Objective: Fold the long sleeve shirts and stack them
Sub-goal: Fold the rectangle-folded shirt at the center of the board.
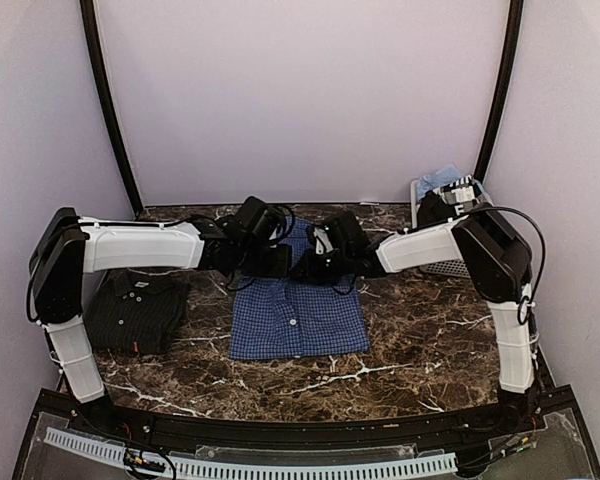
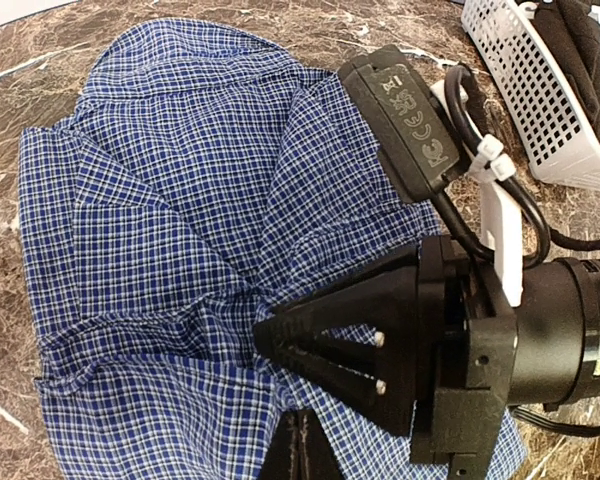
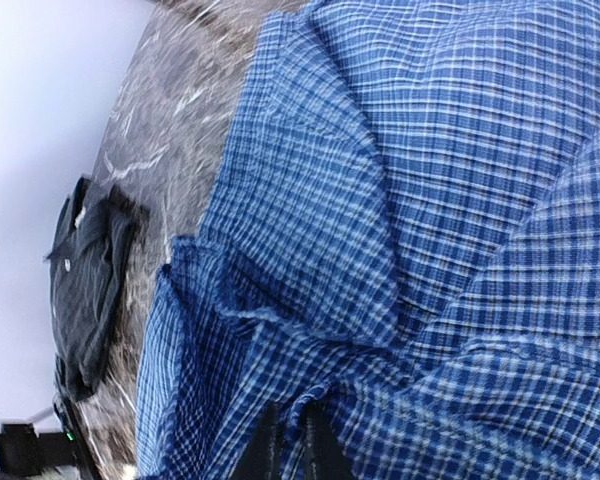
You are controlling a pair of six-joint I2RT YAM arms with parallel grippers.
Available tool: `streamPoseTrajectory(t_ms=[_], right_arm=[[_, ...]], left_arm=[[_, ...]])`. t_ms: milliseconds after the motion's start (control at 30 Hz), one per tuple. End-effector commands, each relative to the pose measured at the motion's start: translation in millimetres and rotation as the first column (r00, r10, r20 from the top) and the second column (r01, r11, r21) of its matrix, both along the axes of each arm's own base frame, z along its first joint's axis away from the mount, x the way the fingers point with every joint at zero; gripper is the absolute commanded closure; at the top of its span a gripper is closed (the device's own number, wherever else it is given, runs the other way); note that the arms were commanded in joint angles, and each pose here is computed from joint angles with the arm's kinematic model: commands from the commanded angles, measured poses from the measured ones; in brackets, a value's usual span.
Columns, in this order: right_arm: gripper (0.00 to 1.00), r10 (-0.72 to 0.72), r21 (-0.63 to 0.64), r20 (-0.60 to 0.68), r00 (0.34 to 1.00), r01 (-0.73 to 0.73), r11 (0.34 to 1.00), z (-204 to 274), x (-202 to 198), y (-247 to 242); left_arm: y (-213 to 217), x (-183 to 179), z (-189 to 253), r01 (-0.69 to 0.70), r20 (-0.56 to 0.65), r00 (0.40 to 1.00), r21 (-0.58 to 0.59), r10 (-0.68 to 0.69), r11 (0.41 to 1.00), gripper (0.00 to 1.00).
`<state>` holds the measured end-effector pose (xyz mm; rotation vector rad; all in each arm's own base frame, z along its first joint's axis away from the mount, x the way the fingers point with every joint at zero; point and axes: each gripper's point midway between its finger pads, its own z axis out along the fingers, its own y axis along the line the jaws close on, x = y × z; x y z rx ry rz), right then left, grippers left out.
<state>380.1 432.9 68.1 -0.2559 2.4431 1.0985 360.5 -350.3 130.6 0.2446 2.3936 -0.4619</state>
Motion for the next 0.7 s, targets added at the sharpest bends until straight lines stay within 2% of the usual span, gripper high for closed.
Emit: streamPoseTrajectory(t_ms=[0, 100, 200, 433, 500, 567, 667], right_arm=[[0.76, -0.04, 0.021, 0.046, 0.998, 0.039, 0.999, 21, 18, -9], [0.59, -0.064, 0.023, 0.075, 0.995, 0.062, 0.998, 39, 24, -22], [0.51, -0.095, 0.003, 0.105, 0.99, 0.095, 0.995, 56, 30, -41], [0.48, -0.147, -0.054, 0.154, 0.977, 0.157, 0.986, 71, 25, -82], [0.48, -0.126, -0.088, 0.136, 0.983, 0.138, 0.986, 61, 17, -87], [0.48, -0.105, -0.111, 0.128, 0.986, 0.12, 0.987, 54, 13, -89], [0.48, -0.079, -0.146, 0.129, 0.988, 0.098, 0.984, 44, 9, -92]], left_arm=[[-15, 4, 5, 0.009, 0.004, 1.0, -0.051, -0.009, 0.999, 1.0], [-21, 12, 1, -0.003, 0.004, 1.0, -0.049, 0.004, 0.999, 1.0], [-24, 21, -4, -0.015, 0.005, 1.0, -0.038, 0.015, 0.999, 1.0], [-24, 46, -30, -0.054, -0.007, 0.999, -0.013, 0.054, 0.998, 1.0], [-23, 53, -37, -0.058, -0.013, 0.998, -0.002, 0.058, 0.998, 1.0], [-25, 57, -42, -0.055, -0.014, 0.998, 0.005, 0.055, 0.998, 0.96], [-29, 62, -36, -0.042, 0.0, 0.999, -0.001, 0.042, 0.999, 0.84]])
